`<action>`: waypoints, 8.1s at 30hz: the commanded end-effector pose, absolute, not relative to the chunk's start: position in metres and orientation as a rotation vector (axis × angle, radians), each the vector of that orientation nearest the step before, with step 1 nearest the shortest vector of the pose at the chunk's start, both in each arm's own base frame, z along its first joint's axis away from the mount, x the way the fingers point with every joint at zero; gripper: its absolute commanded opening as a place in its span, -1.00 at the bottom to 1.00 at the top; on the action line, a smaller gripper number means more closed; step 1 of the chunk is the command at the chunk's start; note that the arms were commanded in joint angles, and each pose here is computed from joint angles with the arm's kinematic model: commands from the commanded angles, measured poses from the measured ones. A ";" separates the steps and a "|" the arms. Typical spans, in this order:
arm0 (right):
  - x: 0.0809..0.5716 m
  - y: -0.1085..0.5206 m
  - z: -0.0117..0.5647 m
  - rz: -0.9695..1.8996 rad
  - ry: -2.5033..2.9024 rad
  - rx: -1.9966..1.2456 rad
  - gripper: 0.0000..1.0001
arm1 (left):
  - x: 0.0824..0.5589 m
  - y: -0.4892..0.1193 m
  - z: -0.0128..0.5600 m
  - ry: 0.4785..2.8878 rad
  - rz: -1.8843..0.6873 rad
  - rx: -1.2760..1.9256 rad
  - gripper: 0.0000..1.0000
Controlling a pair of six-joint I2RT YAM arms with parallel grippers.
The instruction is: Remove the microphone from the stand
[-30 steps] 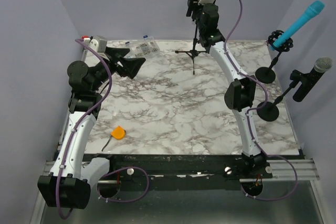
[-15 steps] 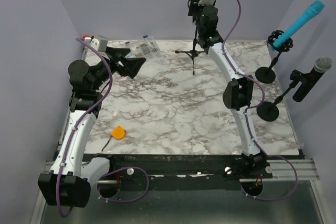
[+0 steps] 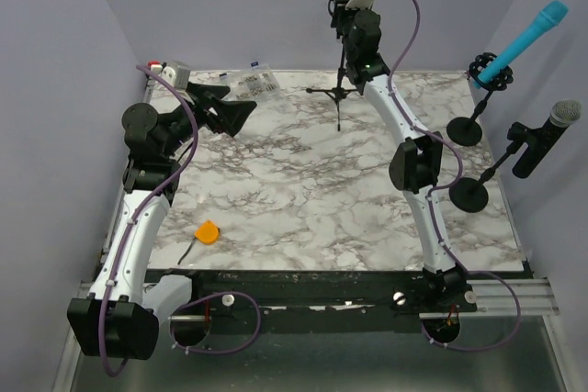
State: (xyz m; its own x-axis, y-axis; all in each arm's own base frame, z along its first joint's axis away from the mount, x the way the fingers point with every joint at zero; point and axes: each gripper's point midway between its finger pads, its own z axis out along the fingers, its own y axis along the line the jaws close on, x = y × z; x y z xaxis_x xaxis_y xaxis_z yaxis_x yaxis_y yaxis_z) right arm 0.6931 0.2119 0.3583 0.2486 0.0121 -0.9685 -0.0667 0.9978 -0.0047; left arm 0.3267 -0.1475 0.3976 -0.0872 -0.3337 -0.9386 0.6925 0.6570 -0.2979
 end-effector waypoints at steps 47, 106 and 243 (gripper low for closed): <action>0.600 0.203 0.416 0.172 1.577 -0.024 -0.99 | 0.324 -0.153 0.396 1.420 -0.905 0.352 0.97; 0.600 0.217 0.426 0.163 1.554 -0.107 -0.94 | 0.327 -0.155 0.393 1.436 -0.923 0.352 0.97; 0.288 0.185 0.221 0.830 2.130 0.110 0.98 | 0.252 -0.156 0.008 2.527 -0.088 -0.142 -0.30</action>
